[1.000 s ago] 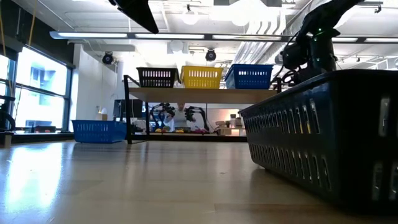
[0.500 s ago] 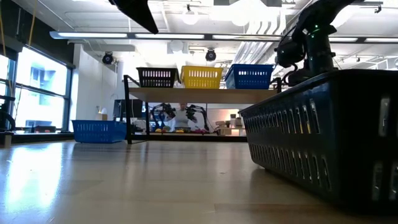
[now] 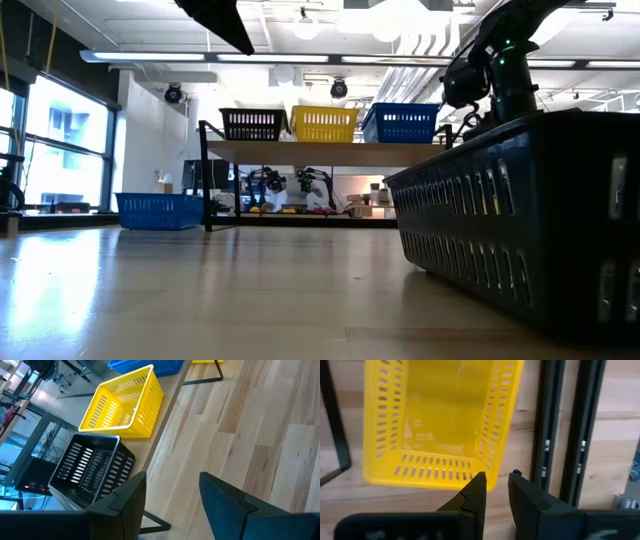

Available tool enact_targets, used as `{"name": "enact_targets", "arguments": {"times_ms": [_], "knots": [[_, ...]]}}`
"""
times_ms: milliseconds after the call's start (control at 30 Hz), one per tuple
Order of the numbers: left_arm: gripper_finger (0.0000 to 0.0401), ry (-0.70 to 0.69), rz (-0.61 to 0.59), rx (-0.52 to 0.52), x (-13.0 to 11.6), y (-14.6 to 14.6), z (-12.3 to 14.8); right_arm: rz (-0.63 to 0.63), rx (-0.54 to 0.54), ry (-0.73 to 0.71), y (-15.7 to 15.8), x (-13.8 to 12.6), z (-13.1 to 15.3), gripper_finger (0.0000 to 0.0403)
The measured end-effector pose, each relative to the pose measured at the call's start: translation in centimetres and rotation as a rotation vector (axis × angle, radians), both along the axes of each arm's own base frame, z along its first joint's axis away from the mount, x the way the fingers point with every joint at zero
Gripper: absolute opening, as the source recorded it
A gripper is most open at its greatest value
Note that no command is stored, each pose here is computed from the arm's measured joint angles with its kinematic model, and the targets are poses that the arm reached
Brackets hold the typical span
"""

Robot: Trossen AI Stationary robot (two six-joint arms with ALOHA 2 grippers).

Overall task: Stack baskets on shelf by color
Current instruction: Stack the right yellow bin on top of the yellow bin on the shelf

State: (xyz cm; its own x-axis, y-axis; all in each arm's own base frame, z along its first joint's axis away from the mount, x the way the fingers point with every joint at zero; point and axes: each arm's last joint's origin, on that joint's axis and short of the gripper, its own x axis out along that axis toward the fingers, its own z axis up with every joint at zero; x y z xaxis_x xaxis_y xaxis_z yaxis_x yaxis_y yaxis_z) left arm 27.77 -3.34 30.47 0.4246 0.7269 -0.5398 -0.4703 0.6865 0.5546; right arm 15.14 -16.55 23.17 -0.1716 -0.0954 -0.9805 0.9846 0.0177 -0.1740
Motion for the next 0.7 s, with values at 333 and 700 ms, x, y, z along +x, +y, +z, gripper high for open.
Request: {"name": "enact_targets", "arguments": {"times_ms": [333,700], "knots": [[0.0172,0.000,0.000,0.000,0.0,0.0,0.0,-0.003,0.062,0.106,-2.3,0.6,-3.3,0.0067],[0.0172,0.010,-0.007,0.010,0.0,0.0,0.0,-0.061,0.074,0.142,-3.6,-0.1,-4.4,0.0067]]}}
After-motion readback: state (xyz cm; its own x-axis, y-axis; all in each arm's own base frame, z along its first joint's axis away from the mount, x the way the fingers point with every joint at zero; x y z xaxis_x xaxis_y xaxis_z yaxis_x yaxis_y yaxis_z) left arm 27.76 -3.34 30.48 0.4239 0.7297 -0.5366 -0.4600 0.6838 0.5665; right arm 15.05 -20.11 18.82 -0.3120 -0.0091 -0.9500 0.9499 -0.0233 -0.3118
